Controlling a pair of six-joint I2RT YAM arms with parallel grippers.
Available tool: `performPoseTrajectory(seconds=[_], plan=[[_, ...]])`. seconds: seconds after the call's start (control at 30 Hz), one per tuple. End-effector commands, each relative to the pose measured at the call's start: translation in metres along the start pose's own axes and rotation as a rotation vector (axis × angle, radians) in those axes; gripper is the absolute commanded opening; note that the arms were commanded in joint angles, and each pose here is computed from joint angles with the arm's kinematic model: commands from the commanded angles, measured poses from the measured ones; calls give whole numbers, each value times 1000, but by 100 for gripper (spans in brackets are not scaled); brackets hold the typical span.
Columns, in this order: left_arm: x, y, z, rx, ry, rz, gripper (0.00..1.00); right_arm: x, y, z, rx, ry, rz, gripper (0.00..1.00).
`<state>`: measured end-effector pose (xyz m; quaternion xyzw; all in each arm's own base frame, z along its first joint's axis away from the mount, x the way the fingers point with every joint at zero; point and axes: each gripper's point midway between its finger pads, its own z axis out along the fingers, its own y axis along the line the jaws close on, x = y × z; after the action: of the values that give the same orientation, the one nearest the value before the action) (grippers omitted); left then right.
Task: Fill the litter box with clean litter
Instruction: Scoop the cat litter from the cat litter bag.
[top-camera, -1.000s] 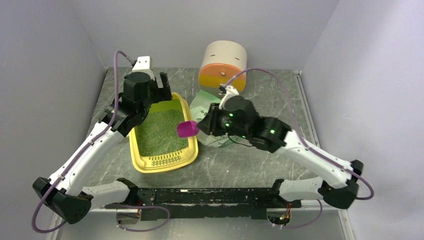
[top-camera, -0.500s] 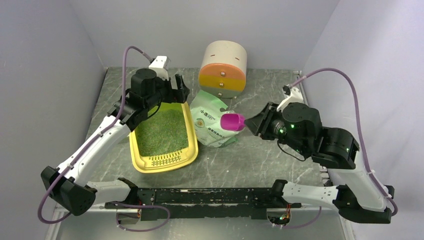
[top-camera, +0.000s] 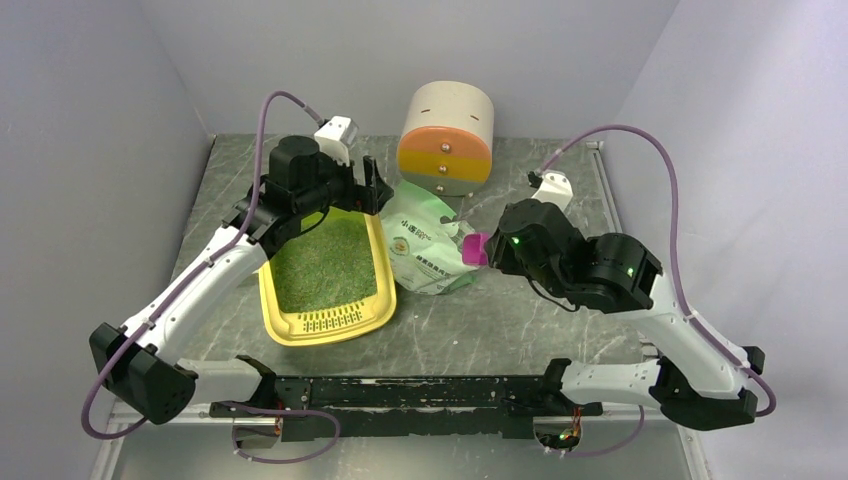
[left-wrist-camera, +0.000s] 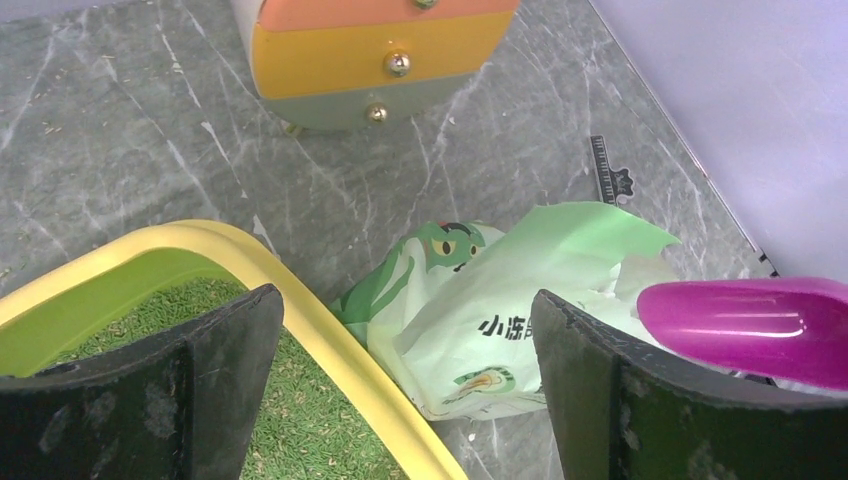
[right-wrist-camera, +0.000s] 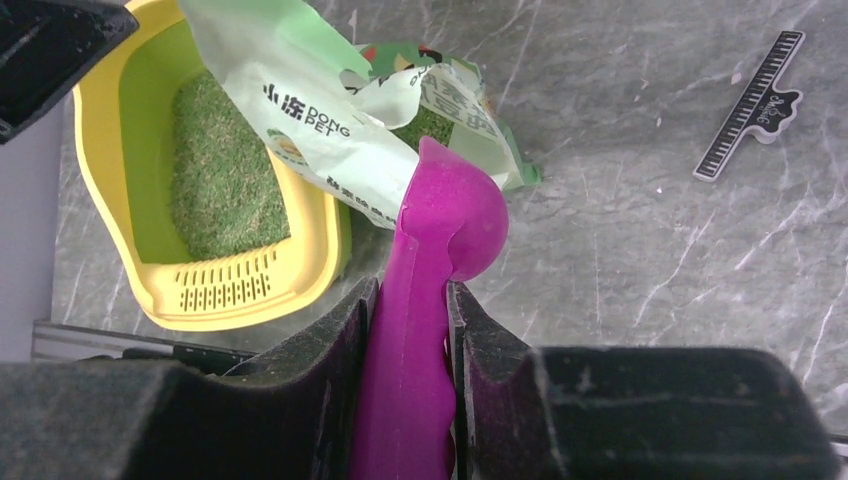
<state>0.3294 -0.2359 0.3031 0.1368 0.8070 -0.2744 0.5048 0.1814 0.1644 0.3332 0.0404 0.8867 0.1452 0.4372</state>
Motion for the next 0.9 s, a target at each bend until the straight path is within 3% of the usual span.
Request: performPoseTrajectory(seconds=[0.0, 0.23, 0.37, 0.57, 0.87], plan=[[1, -9, 5, 66, 8, 29, 98, -13, -2, 8, 28, -56, 7, 0], [13, -13, 13, 111, 57, 40, 98, -32, -7, 21, 2, -60, 13, 0], [18, -18, 17, 151, 77, 58, 98, -19, 0, 47, -76, 71, -2, 0], [26, -16, 21, 158, 111, 90, 91, 7, 5, 64, -171, 177, 10, 0], [27, -19, 26, 192, 135, 137, 79, 17, -8, 94, -169, 285, 24, 0]])
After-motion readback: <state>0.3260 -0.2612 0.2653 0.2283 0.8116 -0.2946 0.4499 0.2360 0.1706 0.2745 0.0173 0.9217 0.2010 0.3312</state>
